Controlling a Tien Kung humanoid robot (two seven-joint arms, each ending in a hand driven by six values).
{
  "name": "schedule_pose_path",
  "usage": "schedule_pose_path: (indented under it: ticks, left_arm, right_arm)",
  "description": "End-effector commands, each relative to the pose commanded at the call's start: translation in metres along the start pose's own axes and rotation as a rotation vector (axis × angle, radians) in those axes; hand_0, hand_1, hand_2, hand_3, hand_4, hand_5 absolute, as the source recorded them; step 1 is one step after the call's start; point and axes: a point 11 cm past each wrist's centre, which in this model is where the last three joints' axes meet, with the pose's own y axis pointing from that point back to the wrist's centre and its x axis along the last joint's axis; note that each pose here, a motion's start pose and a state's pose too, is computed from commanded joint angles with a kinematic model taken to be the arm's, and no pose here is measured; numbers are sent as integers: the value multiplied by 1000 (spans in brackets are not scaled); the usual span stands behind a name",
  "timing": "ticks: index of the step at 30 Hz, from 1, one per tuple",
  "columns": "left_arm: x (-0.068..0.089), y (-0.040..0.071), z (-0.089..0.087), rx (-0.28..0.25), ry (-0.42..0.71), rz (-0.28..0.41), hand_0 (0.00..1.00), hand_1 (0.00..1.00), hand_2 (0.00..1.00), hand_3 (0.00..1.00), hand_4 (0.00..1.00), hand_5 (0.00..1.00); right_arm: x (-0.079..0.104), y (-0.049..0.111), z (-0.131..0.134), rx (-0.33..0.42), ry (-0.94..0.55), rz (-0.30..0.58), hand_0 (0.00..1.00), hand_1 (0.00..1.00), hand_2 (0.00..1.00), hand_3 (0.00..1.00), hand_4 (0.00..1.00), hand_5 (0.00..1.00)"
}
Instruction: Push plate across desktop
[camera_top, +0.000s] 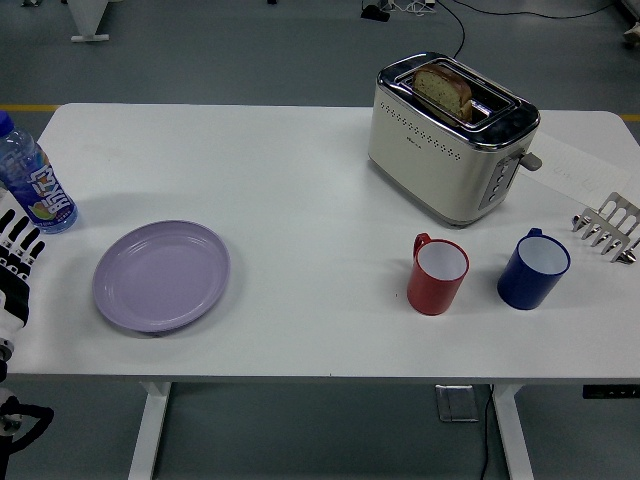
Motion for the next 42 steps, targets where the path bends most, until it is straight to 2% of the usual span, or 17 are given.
schedule_pose_path:
  ticks: [5,6,8,15,25,33,42]
  left_arm:
    - [-4,1,-8,8,33,3,853,868,885,871,615,998]
    - [-5,2,-10,11,42,3,821,845,857,832,607,998]
    - [-8,2,-14,16,58,3,821,845,857,832,607,998]
    - [-21,4,-29,39,108,-13,812,836,842,816,604,998]
    - [-33,5,-37,51,160,-29,794,822,825,795,614,998]
    - [-37,7,-42,62,165,-34,790,821,823,794,613,998]
    - [-56,13,-56,91,184,-72,794,817,820,786,607,998]
  right_arm:
    - [0,0,0,1,2,0,588,526,612,604,325,550]
    - [0,0,0,1,2,0,588,525,612,604,325,550]
    - [-1,0,-1,0,3,0,588,525,612,604,325,550]
    - [-1,0,-1,-1,8,0,587,525,612,604,326,550]
    - [-1,0,-2,1,11,0,587,525,611,604,326,550]
    - [0,0,0,-3,14,2,587,525,611,604,327,550]
    - [1,0,3,-12,24,5,587,525,611,604,327,550]
